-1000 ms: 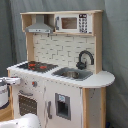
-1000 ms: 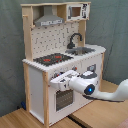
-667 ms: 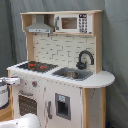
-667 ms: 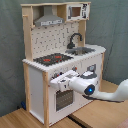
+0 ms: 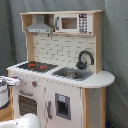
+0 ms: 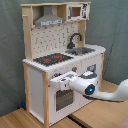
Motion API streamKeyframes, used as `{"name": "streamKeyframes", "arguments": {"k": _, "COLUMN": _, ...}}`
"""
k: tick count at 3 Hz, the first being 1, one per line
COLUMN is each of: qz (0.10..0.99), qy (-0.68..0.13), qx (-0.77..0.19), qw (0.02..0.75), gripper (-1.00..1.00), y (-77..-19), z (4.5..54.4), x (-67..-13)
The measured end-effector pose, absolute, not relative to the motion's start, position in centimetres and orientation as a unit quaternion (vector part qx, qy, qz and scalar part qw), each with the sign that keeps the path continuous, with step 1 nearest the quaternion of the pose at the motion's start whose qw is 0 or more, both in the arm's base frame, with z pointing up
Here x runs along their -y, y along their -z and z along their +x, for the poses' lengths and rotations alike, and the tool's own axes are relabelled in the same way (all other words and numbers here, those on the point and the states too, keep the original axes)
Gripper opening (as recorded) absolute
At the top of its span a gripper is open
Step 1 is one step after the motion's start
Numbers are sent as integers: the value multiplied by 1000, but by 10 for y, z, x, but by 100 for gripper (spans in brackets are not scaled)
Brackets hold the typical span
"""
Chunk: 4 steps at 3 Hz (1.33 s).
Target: Play with the kitchen
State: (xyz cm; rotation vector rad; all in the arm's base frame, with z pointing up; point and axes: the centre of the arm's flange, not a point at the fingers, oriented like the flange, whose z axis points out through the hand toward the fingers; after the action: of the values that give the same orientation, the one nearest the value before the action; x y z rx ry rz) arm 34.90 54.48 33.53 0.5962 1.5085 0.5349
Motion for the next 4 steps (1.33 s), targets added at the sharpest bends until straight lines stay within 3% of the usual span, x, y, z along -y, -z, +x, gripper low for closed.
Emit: {"name": "streamKeyframes", "arguments": {"k": 4, "qz": 404, "qy": -373, "qx": -597, "qw": 584, "gripper": -100, "y": -337, "z": 349, "x": -544}}
